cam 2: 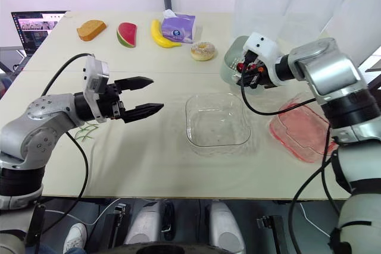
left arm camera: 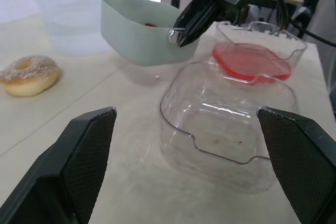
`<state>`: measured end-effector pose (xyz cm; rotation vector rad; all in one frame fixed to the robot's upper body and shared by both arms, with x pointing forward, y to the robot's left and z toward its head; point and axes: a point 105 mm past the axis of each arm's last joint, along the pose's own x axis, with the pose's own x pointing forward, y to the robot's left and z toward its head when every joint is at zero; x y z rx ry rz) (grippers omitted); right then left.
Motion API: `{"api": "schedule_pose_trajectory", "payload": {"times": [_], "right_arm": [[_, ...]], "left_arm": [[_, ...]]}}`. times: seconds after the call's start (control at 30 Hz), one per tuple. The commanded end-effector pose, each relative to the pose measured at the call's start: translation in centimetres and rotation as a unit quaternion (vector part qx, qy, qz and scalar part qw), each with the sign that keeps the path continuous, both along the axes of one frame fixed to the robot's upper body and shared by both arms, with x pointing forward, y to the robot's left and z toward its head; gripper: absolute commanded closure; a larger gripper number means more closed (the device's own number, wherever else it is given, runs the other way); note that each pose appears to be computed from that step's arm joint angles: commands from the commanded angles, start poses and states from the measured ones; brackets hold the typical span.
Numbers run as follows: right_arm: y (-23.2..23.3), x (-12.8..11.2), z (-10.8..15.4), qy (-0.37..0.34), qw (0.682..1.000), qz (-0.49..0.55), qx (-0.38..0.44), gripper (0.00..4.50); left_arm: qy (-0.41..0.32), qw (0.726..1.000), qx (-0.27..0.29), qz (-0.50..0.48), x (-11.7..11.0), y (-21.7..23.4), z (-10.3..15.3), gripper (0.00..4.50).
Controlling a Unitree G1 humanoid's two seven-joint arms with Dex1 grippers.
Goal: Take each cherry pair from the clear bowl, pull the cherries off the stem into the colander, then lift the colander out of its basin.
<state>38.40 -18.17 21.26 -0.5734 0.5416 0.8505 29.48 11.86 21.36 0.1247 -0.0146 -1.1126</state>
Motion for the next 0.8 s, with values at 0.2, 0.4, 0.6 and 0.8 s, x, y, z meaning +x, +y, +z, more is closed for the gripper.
{"api": "schedule_pose_trajectory", "payload": {"times": [0.2, 0.4, 0.6, 0.8], "right_arm": [[-0.4, 1.3, -0.8, 0.006, 1.0, 0.001, -0.012, 4.29], [-0.6, 1.6, -1.6, 0.011, 1.0, -0.01, -0.015, 3.24], [-0.7, 1.5, -0.5, -0.006, 1.0, -0.014, -0.005, 0.41], [-1.3, -1.1, 3.9, -0.048, 0.998, -0.015, 0.032, 0.05]], "left_arm": [[-0.022, 1.0, -0.002, 0.005, -0.7, -0.2, 1.2, 0.0], [-0.013, 1.0, -0.004, 0.004, -0.8, -0.4, 1.1, 0.0], [-0.011, 1.0, -0.007, 0.0, -0.8, -0.6, 1.1, 0.0], [-0.011, 1.0, -0.003, -0.008, -0.7, -0.6, 1.3, 0.0]]}}
